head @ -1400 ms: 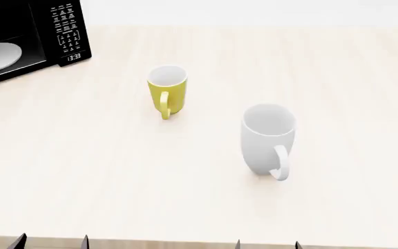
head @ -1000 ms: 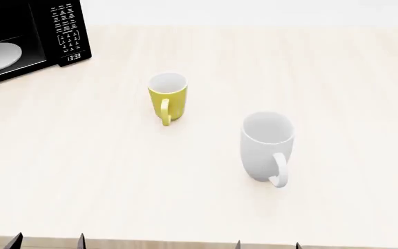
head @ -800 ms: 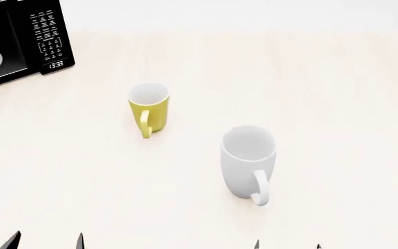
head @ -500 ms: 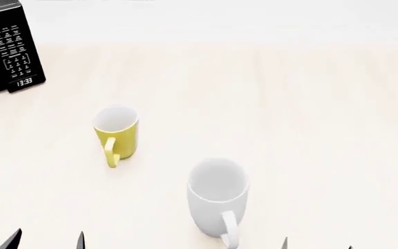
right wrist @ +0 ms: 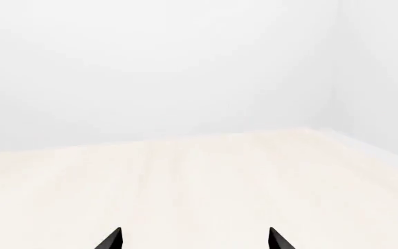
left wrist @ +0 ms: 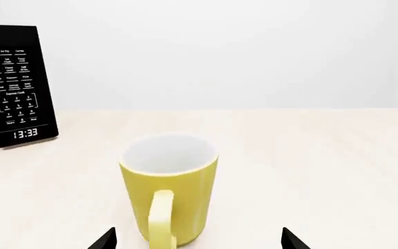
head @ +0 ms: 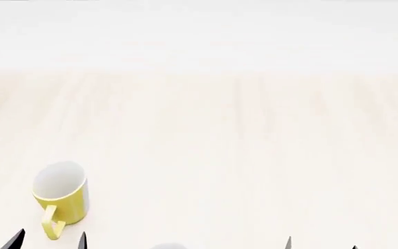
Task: Put the yellow and white mug to the front of the white mug.
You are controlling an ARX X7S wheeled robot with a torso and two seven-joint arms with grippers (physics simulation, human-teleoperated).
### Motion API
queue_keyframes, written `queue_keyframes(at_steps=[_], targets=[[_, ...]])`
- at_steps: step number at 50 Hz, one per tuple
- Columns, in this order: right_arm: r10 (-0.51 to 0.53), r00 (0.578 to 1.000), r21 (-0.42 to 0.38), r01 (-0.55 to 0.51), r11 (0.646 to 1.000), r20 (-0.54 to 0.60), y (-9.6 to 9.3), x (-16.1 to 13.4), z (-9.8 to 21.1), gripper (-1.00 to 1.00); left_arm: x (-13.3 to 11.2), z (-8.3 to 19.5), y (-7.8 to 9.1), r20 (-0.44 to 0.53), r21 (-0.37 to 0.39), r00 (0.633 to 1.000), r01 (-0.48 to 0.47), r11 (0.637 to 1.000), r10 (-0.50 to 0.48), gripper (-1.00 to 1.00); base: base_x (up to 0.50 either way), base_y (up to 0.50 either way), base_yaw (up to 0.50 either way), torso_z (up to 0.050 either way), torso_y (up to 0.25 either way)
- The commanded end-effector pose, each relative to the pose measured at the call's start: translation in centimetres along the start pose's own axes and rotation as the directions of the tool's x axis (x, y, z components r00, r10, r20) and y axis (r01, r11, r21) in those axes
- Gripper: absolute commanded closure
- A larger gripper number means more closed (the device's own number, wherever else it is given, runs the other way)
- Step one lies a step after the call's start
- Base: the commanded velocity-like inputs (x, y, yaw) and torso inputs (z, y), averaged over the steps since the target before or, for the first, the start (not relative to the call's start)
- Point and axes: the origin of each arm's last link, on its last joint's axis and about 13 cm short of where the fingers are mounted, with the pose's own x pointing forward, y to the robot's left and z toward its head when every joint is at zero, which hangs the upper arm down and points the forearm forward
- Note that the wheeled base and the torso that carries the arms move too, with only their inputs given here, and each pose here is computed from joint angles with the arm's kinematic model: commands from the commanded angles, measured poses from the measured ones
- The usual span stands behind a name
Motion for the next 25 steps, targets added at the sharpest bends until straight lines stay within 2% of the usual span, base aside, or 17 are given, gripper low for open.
queue_keyframes(at_steps=[1, 2, 3, 4, 5, 9, 25], targets=[[0.000, 1.000, 0.004, 0.000, 1.000, 0.003, -0.03, -0.04, 0.02, -1.00, 0.06, -0.09, 0.06, -0.004, -0.004, 1.000, 0.000, 1.000, 0.000, -1.00, 0.49, -0.17, 0.00, 0.000, 0.000], [-0.001, 1.000, 0.005, 0.000, 1.000, 0.016, 0.00, -0.06, 0.06, -1.00, 0.08, -0.11, 0.07, -0.005, -0.007, 1.000, 0.000, 1.000, 0.000, -1.00, 0.49, -0.17, 0.00, 0.000, 0.000], [-0.008, 1.000, -0.085, 0.007, 0.996, -0.006, 0.15, -0.04, -0.20, -1.00, 0.15, -0.21, 0.11, -0.007, -0.003, 1.000, -0.002, 1.000, 0.002, -1.00, 0.49, -0.17, 0.00, 0.000, 0.000], [-0.023, 0.999, -0.083, 0.020, 0.996, -0.047, 0.22, 0.12, -0.37, -1.00, 0.17, -0.22, 0.12, -0.008, -0.005, 1.000, -0.002, 1.000, 0.002, -1.00, 0.00, 0.00, 0.00, 0.000, 0.000], [-0.024, 0.998, -0.033, 0.022, 0.999, -0.054, 0.24, 0.24, -0.41, -1.00, 0.23, -0.25, 0.15, -0.010, -0.004, 1.000, -0.005, 1.000, 0.005, -1.00, 0.00, 0.00, 0.00, 0.000, 0.000], [-0.033, 0.997, -0.081, 0.028, 0.996, -0.064, 0.27, 0.26, -0.56, -1.00, 0.24, -0.22, 0.15, -0.008, -0.003, 1.000, -0.003, 1.000, 0.003, -1.00, 0.00, 0.00, 0.00, 0.000, 0.004], [-0.031, 0.997, -0.084, 0.026, 0.996, -0.064, 0.21, 0.22, -0.61, -1.00, 0.60, -0.40, 0.63, -0.036, -0.002, 0.998, -0.050, 0.999, 0.050, -1.00, 0.00, 0.00, 0.00, 0.000, 0.000]])
